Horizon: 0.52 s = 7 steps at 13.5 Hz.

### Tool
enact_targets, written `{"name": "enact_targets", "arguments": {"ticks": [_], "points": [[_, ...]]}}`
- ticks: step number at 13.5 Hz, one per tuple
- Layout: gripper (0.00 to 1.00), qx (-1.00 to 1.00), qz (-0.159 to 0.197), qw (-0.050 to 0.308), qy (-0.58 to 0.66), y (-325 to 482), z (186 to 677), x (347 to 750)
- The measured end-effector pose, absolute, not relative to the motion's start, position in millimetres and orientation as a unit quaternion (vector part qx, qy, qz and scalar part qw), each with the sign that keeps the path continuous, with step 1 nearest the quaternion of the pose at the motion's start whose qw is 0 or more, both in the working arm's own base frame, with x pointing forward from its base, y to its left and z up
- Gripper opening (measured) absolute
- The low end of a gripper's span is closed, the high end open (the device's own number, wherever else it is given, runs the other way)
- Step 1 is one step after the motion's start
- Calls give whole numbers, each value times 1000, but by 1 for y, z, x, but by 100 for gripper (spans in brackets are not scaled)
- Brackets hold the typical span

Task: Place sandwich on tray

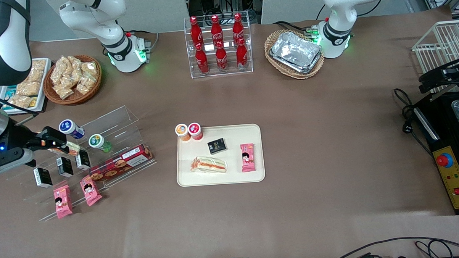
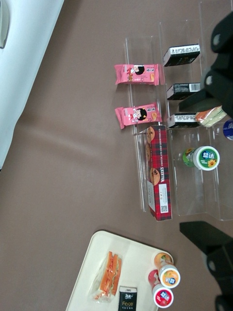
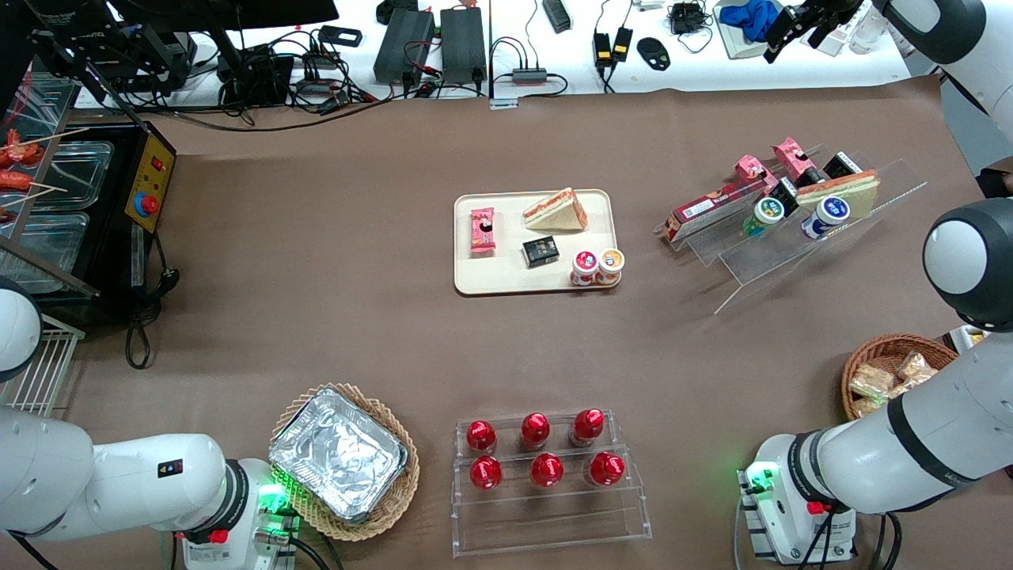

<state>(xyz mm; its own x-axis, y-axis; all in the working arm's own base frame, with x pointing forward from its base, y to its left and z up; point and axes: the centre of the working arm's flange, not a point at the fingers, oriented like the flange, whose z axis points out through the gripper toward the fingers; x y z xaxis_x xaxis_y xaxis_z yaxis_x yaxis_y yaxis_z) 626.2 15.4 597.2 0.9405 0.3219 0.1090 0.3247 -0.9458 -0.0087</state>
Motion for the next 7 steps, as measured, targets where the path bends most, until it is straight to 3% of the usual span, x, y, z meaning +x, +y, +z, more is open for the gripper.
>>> {"name": "enact_targets", "arguments": {"ticks": [7], "points": [[100, -986, -53, 12, -159, 10, 597, 626]]}}
